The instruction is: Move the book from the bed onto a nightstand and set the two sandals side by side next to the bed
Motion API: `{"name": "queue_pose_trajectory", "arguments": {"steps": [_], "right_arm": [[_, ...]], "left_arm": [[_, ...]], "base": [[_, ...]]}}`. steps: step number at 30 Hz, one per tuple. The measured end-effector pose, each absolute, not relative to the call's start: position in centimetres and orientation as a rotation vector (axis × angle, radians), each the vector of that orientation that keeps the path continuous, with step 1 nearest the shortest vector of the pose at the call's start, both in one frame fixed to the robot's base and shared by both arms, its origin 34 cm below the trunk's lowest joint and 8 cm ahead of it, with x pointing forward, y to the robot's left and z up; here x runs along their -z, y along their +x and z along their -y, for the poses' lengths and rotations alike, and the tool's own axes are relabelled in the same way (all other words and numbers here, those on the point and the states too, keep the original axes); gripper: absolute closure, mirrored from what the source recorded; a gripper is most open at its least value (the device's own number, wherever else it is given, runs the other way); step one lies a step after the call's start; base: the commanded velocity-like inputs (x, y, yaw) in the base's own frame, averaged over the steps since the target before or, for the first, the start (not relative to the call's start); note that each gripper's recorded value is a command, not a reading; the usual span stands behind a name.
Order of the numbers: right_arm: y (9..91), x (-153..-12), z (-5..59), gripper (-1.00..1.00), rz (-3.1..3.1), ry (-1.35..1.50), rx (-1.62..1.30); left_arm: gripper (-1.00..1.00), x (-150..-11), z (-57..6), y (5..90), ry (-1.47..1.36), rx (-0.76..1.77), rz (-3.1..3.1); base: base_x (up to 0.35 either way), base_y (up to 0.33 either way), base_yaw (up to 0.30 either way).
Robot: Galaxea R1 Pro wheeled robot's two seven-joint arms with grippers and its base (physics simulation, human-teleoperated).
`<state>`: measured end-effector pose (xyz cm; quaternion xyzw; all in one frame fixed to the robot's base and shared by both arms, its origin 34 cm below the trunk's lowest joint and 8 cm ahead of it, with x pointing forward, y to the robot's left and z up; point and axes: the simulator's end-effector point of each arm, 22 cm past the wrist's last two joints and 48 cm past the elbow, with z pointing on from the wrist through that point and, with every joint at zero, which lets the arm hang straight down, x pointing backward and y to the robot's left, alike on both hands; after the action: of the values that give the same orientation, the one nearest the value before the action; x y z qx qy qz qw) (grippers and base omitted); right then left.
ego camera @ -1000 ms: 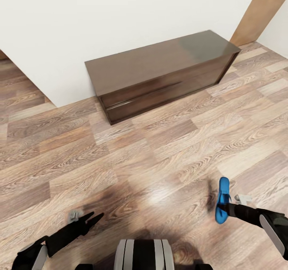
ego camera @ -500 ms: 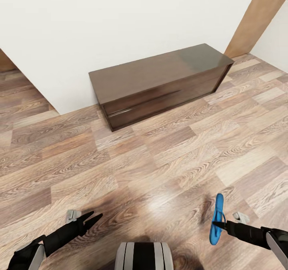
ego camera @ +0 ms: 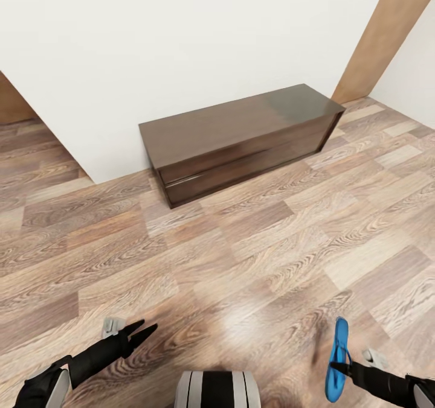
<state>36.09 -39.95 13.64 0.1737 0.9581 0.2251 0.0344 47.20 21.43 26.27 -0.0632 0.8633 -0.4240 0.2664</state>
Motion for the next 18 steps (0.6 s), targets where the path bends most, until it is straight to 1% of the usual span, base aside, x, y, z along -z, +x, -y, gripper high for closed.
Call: {"name": "queue_pose_trajectory", "arguments": {"steps": [18], "right_arm": [[37.1, -15.4, 40.4, 1.0, -2.886, 0.52, -0.674]], "left_arm": [[-1.0, -29.2, -19.7, 48.3, -0.108, 1.168, -2.273]], "base": [[0.0, 0.0, 0.0]]}}
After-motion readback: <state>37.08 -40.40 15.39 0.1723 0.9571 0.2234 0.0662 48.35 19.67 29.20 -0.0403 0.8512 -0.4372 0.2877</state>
